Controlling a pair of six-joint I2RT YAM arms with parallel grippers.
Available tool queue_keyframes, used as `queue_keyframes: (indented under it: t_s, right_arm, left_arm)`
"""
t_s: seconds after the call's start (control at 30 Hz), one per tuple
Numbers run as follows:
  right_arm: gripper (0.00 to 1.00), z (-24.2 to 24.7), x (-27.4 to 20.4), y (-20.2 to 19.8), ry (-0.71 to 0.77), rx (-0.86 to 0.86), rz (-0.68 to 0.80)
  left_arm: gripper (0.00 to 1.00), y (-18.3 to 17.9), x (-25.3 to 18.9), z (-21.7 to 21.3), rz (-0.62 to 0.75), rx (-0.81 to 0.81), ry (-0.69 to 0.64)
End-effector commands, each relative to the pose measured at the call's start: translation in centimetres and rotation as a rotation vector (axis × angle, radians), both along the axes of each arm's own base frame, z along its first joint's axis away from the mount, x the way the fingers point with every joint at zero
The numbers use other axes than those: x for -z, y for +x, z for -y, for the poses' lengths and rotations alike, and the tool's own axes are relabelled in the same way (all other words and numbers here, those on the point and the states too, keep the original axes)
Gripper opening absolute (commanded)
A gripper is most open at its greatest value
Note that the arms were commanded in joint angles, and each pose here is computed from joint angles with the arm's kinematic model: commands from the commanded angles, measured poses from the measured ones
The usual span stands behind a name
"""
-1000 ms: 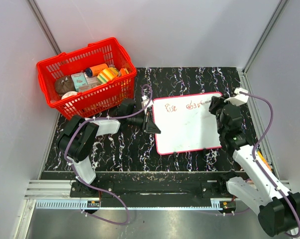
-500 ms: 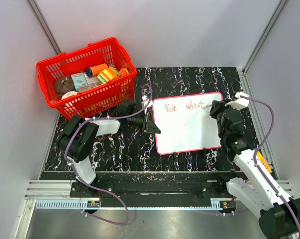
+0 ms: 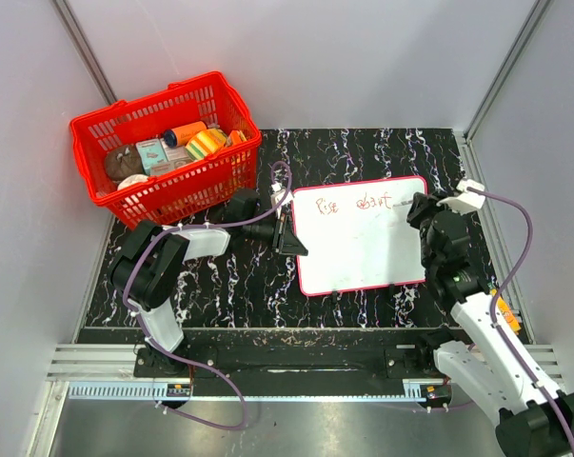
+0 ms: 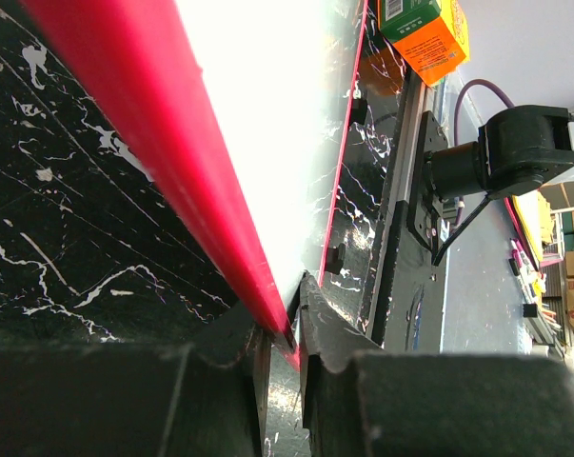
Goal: Write a sentence on the whiteboard
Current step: Write on the whiteboard with the whiteboard.
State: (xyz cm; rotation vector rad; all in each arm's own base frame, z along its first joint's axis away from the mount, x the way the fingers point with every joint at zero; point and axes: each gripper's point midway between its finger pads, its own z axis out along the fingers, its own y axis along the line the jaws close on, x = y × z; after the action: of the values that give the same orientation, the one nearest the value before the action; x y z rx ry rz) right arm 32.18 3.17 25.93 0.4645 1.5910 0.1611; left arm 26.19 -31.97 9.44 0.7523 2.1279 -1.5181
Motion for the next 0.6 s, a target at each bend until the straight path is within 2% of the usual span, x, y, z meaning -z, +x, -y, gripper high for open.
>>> queue_keyframes:
  t_s: [0.0, 0.57]
  right_arm:
    - [0.0, 0.0, -3.8, -0.7, 0.027, -0.02, 0.119]
    - [0.0, -6.4, -3.6, -1.6, 0.053, -0.329, 0.1]
  left_arm:
    - [0.0, -0.3, 1.5, 0.4, 0.074, 0.01, 0.068]
    - [0.0, -0.2, 1.6, 0.4, 0.072, 0.009, 0.07]
